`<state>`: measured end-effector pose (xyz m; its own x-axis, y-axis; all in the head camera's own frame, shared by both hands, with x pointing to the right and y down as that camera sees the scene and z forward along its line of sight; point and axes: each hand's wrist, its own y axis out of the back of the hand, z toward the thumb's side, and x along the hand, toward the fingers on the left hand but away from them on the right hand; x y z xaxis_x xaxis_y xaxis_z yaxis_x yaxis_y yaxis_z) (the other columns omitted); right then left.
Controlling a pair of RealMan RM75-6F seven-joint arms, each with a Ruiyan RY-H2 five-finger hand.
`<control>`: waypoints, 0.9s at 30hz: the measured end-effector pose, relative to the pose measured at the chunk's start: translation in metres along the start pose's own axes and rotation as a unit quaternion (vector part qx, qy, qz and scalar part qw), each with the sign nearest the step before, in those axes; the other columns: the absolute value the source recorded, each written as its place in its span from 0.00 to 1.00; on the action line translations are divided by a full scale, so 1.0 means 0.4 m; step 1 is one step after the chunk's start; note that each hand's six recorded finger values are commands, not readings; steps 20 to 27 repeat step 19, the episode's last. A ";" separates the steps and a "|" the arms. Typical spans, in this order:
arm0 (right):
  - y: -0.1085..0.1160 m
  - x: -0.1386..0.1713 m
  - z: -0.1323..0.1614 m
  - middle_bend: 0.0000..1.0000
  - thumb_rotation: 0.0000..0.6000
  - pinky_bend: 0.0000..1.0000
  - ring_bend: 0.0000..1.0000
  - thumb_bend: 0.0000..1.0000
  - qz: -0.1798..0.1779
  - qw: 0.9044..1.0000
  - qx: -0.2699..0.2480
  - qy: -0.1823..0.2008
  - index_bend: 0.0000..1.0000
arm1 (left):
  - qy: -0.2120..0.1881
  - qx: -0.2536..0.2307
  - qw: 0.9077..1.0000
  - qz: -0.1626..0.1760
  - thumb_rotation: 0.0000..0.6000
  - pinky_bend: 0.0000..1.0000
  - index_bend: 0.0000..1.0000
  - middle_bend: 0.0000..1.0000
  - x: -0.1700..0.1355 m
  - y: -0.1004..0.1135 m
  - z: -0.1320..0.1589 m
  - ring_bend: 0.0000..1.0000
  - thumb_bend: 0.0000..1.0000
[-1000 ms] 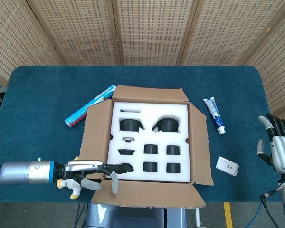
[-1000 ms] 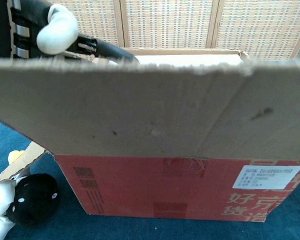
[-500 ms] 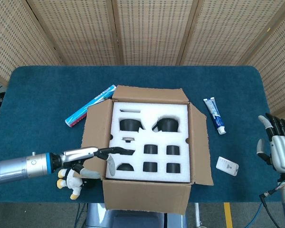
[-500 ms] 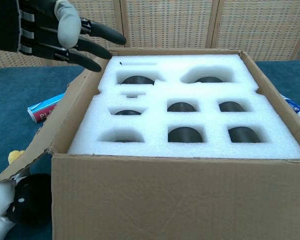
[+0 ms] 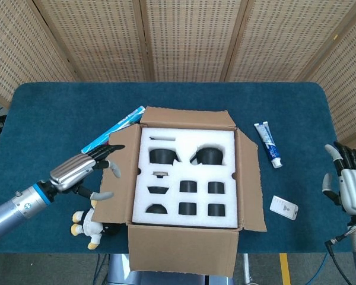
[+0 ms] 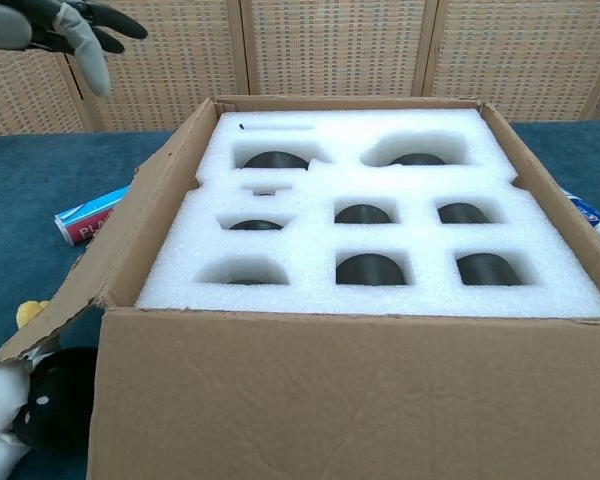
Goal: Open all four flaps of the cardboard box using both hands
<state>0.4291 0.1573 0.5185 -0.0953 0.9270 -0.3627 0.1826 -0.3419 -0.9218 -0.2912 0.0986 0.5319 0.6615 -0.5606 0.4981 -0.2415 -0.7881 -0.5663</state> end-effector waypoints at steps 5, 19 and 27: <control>-0.012 -0.002 -0.005 0.05 1.00 0.00 0.00 0.72 0.001 1.000 0.005 0.000 0.10 | 0.075 0.067 0.991 0.088 0.43 0.00 0.36 0.00 -0.067 -0.007 -0.076 0.00 0.21; -0.035 0.011 0.009 0.05 1.00 0.00 0.00 0.72 -0.012 0.999 0.037 0.012 0.10 | 0.207 0.102 0.950 0.211 0.49 0.00 0.34 0.00 -0.260 -0.040 -0.177 0.00 0.21; -0.035 0.011 0.009 0.05 1.00 0.00 0.00 0.72 -0.012 0.999 0.037 0.012 0.10 | 0.207 0.102 0.950 0.211 0.49 0.00 0.34 0.00 -0.260 -0.040 -0.177 0.00 0.21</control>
